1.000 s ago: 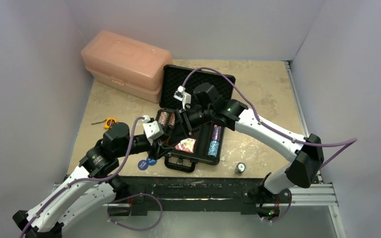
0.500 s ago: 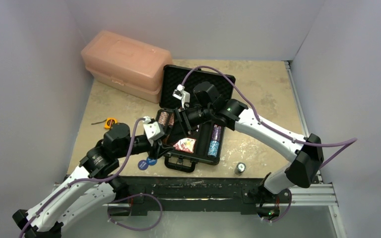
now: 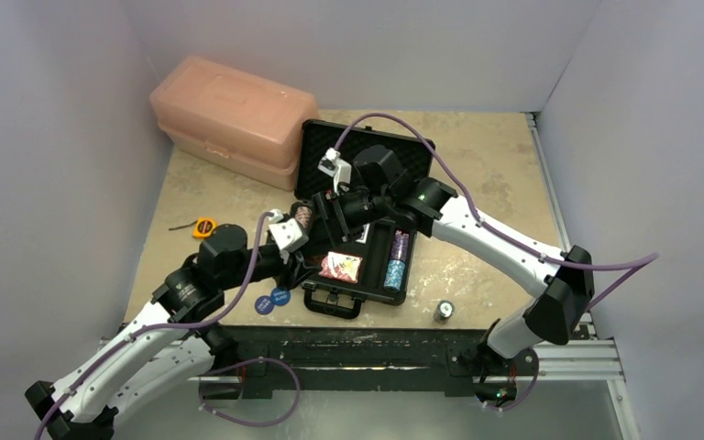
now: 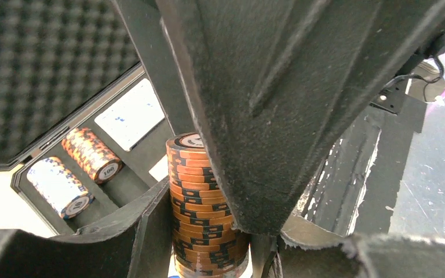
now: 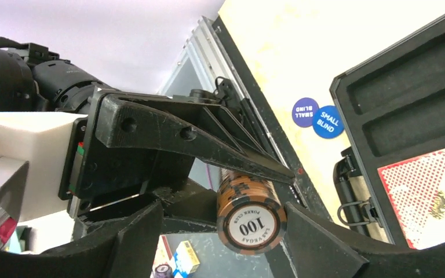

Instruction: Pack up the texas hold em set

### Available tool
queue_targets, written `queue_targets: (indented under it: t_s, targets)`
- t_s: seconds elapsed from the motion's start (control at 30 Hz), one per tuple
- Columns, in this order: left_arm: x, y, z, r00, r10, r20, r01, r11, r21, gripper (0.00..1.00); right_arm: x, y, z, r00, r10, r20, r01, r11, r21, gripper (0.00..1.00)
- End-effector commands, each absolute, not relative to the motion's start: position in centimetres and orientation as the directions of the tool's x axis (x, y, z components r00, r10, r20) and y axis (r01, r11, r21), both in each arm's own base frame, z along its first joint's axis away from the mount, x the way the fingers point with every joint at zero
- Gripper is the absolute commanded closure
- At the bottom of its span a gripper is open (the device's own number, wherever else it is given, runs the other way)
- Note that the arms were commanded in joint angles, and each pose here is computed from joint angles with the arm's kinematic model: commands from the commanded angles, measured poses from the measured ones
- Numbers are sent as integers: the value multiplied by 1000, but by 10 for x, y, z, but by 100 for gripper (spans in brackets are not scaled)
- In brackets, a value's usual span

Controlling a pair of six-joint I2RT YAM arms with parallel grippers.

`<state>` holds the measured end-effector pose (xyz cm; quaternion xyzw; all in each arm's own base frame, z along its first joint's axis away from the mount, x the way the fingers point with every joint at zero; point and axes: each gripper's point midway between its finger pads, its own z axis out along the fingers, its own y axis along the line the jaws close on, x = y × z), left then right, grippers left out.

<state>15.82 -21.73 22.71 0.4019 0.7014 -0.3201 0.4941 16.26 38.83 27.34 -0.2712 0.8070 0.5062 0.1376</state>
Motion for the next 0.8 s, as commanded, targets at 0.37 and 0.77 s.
queue_targets:
  t_s: [0.37,0.77]
  targets:
    - [200,-180,227,-262,260,-929,681,733,13,100,212,353,315,-747,-38,-664,-560,574,597,13]
    - [224,-161,206,-406,280,-870,545,838,16,100,225,327,295,-756,46,-653,-455,680,574,13]
